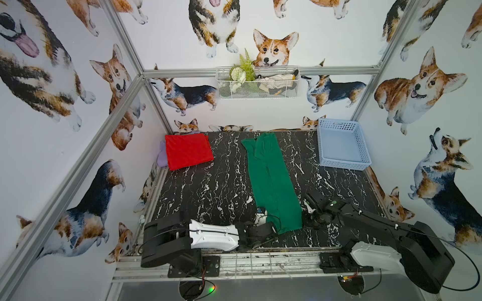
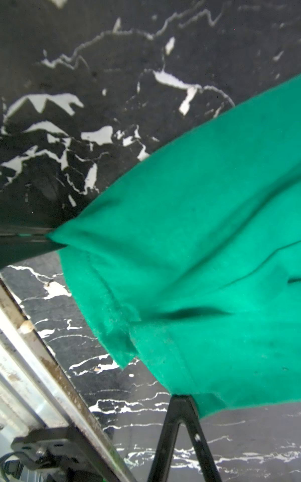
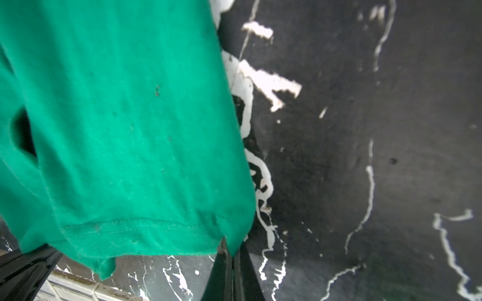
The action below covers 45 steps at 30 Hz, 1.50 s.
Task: Fold and stack t-shirts
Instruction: Fold the T-shirt.
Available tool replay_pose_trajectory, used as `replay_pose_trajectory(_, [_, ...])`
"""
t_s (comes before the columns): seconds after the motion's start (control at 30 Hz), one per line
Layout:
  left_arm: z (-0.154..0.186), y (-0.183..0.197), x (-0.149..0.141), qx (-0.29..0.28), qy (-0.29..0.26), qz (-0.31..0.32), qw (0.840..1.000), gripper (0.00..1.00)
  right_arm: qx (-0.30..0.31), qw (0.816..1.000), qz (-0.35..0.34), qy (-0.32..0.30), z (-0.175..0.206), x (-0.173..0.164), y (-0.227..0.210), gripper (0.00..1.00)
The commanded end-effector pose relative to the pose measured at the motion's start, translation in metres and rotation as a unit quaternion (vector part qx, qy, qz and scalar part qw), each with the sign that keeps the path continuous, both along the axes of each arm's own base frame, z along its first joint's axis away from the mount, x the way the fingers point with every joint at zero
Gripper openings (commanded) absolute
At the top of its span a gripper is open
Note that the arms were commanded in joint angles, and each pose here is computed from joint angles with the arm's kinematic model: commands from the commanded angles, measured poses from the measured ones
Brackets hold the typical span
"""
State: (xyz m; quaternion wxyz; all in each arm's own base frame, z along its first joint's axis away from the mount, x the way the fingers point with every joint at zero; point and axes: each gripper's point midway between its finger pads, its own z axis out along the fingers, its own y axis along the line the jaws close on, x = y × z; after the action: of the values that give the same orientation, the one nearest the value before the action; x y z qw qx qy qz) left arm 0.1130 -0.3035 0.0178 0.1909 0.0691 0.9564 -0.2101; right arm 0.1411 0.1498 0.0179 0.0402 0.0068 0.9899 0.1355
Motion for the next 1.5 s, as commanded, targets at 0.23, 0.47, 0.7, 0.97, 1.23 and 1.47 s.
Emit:
replay_pose_trajectory(0.23, [0.025,-0.001,0.004,0.014,-0.023,-0.018,0.999,0.0,-0.003,0.999,0.006,-0.032,0.026,0.016,0.004,0.0])
replay_pose_trajectory(0.47, [0.062,0.005,0.027,0.024,-0.058,-0.02,0.998,0.0,-0.007,0.998,0.014,-0.064,0.057,0.042,0.014,0.0])
replay_pose_trajectory(0.7, [0.071,0.022,0.074,0.01,-0.051,-0.003,0.999,0.0,-0.007,0.997,0.015,-0.077,0.078,0.081,0.026,0.0])
replay_pose_trajectory(0.97, [0.093,0.023,0.13,-0.013,-0.054,-0.005,0.998,0.0,-0.004,0.997,0.017,-0.08,0.092,0.132,0.04,0.0])
replay_pose_trajectory(1.23, [0.1,0.032,0.186,-0.028,-0.044,0.003,0.999,0.0,0.001,0.997,0.013,-0.073,0.097,0.189,0.052,0.0])
replay_pose_trajectory(1.47, [0.086,0.048,0.222,-0.033,-0.026,0.019,0.999,0.0,0.005,0.998,0.016,-0.061,0.087,0.228,0.066,0.0])
